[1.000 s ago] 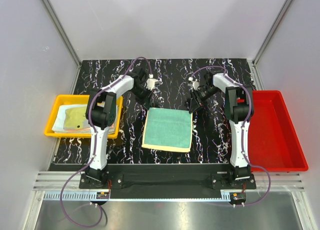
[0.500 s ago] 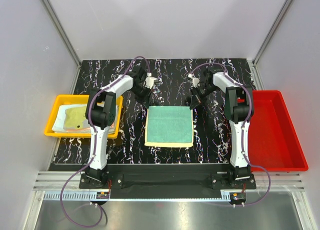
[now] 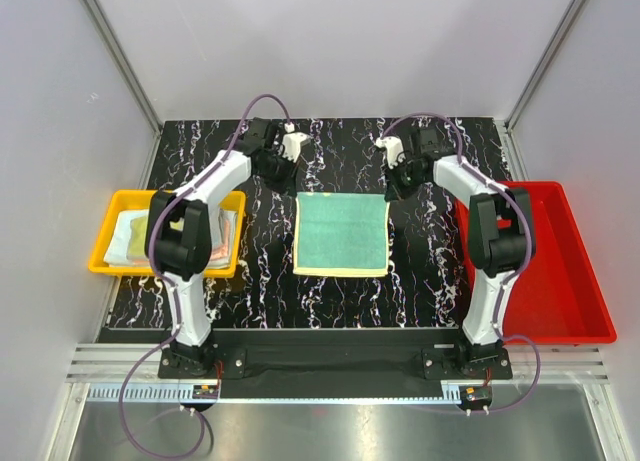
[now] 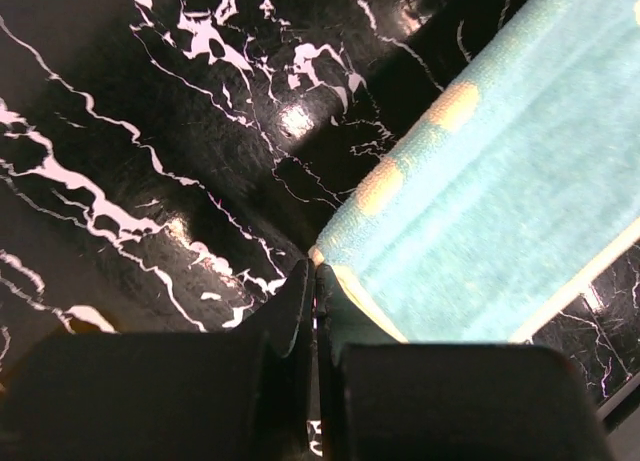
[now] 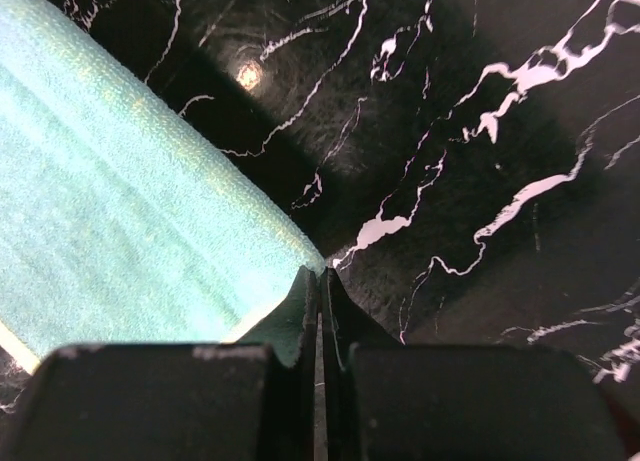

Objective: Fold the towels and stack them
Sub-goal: Fold the towel

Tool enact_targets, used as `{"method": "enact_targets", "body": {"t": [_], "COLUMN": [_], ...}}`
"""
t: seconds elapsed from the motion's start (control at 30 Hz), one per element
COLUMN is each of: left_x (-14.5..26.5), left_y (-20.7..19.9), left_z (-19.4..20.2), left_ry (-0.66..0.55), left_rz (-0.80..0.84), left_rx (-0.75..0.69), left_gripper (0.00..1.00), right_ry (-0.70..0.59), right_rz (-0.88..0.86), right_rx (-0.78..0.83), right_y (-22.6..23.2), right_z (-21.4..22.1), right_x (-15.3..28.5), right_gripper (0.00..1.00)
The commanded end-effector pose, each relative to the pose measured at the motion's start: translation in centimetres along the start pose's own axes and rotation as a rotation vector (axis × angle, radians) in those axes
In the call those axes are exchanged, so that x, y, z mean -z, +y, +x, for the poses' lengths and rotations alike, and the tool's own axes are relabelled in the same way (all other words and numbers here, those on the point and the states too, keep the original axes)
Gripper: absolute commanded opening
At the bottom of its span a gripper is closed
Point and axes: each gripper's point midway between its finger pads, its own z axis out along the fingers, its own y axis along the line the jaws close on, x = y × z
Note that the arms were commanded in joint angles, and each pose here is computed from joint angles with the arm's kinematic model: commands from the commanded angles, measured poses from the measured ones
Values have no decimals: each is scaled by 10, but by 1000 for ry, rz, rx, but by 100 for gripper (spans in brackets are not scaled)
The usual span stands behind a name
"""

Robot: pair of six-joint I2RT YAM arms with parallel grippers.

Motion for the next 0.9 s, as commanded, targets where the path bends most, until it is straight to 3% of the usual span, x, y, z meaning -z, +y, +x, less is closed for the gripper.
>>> {"method": "enact_targets", "body": {"t": [0.0,0.2,0.37,0.73,0.87], "left_x": [19,35,51,59,54], "left_y": [3,-5,-13,-52,-60], "left_z": [-5,18,26,72,96], "left_ry": [-54,-47,-64,-15,61], "left_rz": [-47,-68,-84,-73,-64], "left_rx": [-21,-16,-13,34,43], "left_gripper": [0,0,0,0,0], "right_ry": [-39,10,-37,-34,-11], "right_rz": [182,329,370,269,241], "right_rx": [84,102,111,130,93], "right_y": [-18,-9,15,85,96], "right_z": [-18,-3,-5,39,61], "right_x": [20,37,60,71,69], "right_gripper": [0,0,0,0,0]}}
